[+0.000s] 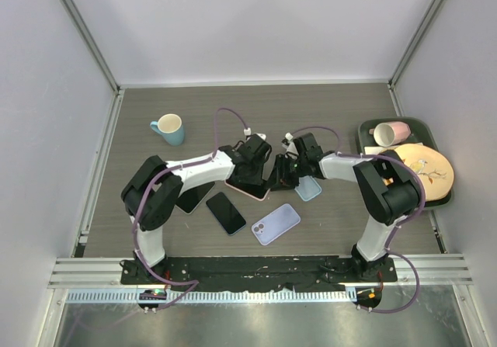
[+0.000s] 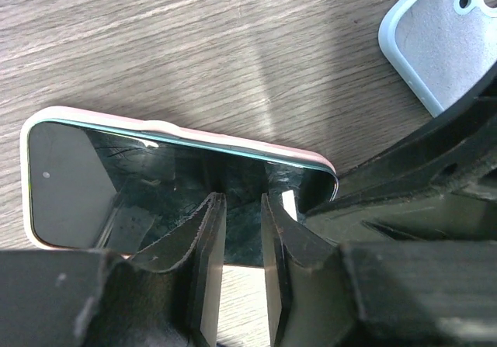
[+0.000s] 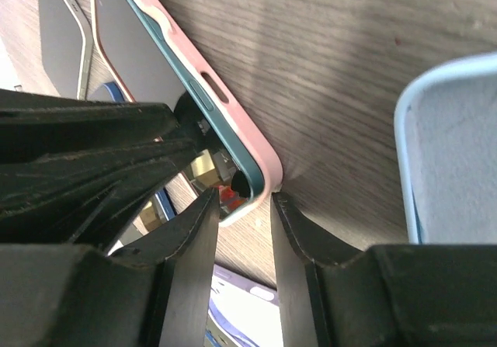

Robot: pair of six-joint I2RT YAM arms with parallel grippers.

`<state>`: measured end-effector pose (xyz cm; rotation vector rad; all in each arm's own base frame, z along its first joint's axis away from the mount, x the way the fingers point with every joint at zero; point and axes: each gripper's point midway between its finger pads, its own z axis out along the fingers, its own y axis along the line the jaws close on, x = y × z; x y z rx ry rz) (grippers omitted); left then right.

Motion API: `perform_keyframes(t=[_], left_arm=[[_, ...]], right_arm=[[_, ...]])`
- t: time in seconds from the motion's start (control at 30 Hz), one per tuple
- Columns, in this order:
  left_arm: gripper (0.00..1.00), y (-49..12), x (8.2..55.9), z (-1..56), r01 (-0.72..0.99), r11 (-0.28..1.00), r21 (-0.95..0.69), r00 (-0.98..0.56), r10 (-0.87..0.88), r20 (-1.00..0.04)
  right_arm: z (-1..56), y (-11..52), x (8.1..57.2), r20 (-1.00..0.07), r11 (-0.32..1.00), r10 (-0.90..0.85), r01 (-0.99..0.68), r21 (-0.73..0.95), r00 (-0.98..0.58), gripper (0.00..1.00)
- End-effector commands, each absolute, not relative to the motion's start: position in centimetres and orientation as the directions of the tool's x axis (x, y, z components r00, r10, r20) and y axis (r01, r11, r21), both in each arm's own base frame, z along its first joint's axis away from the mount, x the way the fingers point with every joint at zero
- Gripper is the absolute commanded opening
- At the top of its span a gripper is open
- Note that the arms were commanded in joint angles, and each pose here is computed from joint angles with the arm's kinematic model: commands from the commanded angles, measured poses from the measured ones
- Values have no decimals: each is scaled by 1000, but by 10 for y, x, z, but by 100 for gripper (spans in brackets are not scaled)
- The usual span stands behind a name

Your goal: Put the phone into the phone case

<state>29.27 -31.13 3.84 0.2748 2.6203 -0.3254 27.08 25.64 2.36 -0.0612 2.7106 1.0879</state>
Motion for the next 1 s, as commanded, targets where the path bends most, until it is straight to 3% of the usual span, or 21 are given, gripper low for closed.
perform_keyframes(t=[0.0,0.23,0.47,0.7,0.97], left_arm=[[27,-314,295,30,265,952,-155,-866,164,-473],[21,-314,294,23,269,952,-144,-876,180,-447],[15,-314,290,13,274,953,-132,-891,199,-409],[0,-315,283,-7,276,953,-125,-913,219,-344],[0,-316,280,-14,273,953,-131,-921,219,-323]], right_arm=[[7,254,284,-222,749,66,-99,655,-973,39],[-12,238,291,-229,827,71,-71,557,-971,29],[-32,209,295,-251,928,50,-48,368,-967,26],[-49,203,299,-243,956,38,-36,293,-969,20],[-57,194,303,-249,976,31,-25,218,-968,6]])
